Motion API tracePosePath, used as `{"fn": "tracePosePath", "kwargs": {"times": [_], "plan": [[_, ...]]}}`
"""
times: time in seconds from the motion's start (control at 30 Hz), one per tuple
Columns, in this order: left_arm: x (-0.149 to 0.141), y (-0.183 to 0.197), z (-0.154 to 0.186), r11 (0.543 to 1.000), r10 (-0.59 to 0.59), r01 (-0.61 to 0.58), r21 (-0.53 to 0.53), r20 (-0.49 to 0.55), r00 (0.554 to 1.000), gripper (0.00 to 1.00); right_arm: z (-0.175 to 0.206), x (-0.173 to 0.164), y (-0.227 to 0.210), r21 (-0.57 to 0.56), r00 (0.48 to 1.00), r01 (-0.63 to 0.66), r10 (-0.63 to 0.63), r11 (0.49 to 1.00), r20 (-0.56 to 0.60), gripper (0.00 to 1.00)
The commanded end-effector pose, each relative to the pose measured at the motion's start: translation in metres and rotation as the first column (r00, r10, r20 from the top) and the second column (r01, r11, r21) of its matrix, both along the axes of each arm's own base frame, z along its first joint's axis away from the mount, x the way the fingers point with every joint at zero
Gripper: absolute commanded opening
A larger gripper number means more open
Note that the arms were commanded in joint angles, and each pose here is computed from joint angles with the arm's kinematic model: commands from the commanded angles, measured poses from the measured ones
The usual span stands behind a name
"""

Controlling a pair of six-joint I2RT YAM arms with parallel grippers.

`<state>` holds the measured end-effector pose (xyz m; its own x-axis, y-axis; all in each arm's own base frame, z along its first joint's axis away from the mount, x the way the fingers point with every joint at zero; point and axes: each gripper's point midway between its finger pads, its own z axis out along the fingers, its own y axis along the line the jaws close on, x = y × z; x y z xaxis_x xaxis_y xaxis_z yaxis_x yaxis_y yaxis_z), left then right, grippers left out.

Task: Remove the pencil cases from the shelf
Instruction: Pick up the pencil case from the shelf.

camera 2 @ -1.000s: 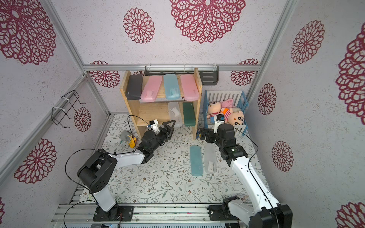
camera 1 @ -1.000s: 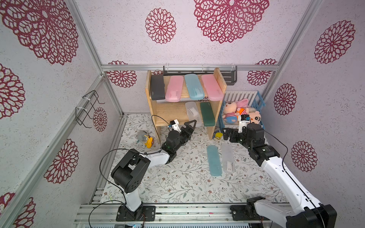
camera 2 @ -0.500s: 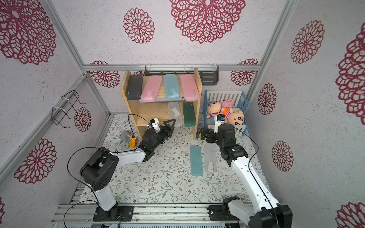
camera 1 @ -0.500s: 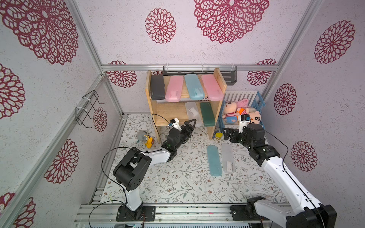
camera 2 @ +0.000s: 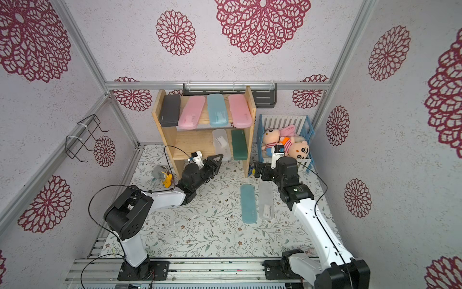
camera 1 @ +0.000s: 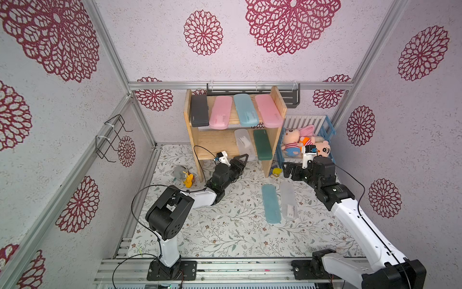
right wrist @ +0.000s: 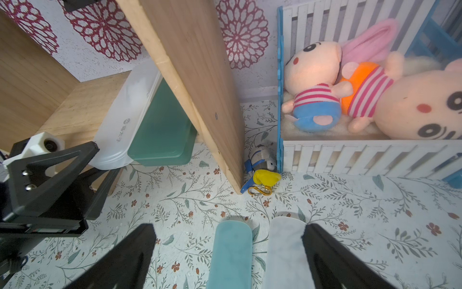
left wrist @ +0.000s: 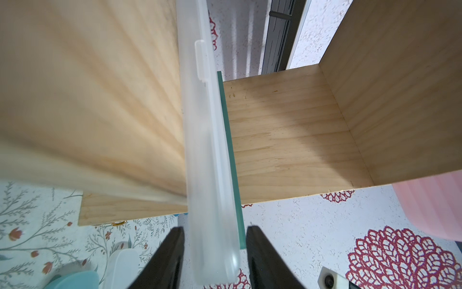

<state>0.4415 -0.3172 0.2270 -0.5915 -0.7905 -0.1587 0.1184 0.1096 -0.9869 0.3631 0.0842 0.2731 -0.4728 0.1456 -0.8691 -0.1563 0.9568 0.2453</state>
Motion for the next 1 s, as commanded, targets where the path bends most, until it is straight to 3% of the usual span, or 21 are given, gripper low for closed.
{"fn": "tracePosePath", "kwargs": {"times": [0.0,0.1,0.3,0.47,0.6,0.7,0.87,0.97], "plan": [[0.004,0.001,0.007,1.000,0.003,-0.003,0.004,0.015,1.000,0.15,0.017,-0.001,-0.001,-0.009,0.999,-0.009,0.010,1.000,0.050,0.99],[0.003,0.001,0.006,1.000,0.001,-0.002,0.005,0.013,1.000,0.00,0.018,-0.002,-0.003,-0.011,0.999,-0.005,0.005,1.000,0.052,0.99],[-0.009,0.016,-0.007,0.998,0.035,-0.037,0.058,0.025,0.999,0.00,0.029,-0.005,-0.014,-0.051,0.997,0.046,-0.043,0.998,0.058,0.99],[-0.042,0.052,-0.018,0.966,0.086,-0.118,0.229,0.144,0.986,0.00,0.047,-0.020,-0.002,0.028,0.993,0.003,-0.006,1.000,0.119,0.99],[-0.078,0.069,-0.025,0.887,0.053,-0.153,0.436,0.233,0.971,0.00,0.043,-0.036,0.031,0.124,0.988,-0.072,0.054,0.990,0.147,0.99],[-0.108,0.082,-0.031,0.796,0.027,-0.181,0.577,0.266,0.964,0.00,0.040,-0.052,0.069,0.218,0.977,-0.168,0.133,0.961,0.169,0.99],[-0.159,0.094,-0.037,0.629,-0.098,-0.154,0.762,0.274,0.957,0.00,0.044,-0.082,0.139,0.381,0.929,-0.363,0.299,0.850,0.220,0.99],[-0.184,0.108,-0.040,0.571,-0.126,-0.154,0.806,0.272,0.954,0.00,0.044,-0.093,0.176,0.432,0.895,-0.446,0.384,0.784,0.227,0.99]]}}
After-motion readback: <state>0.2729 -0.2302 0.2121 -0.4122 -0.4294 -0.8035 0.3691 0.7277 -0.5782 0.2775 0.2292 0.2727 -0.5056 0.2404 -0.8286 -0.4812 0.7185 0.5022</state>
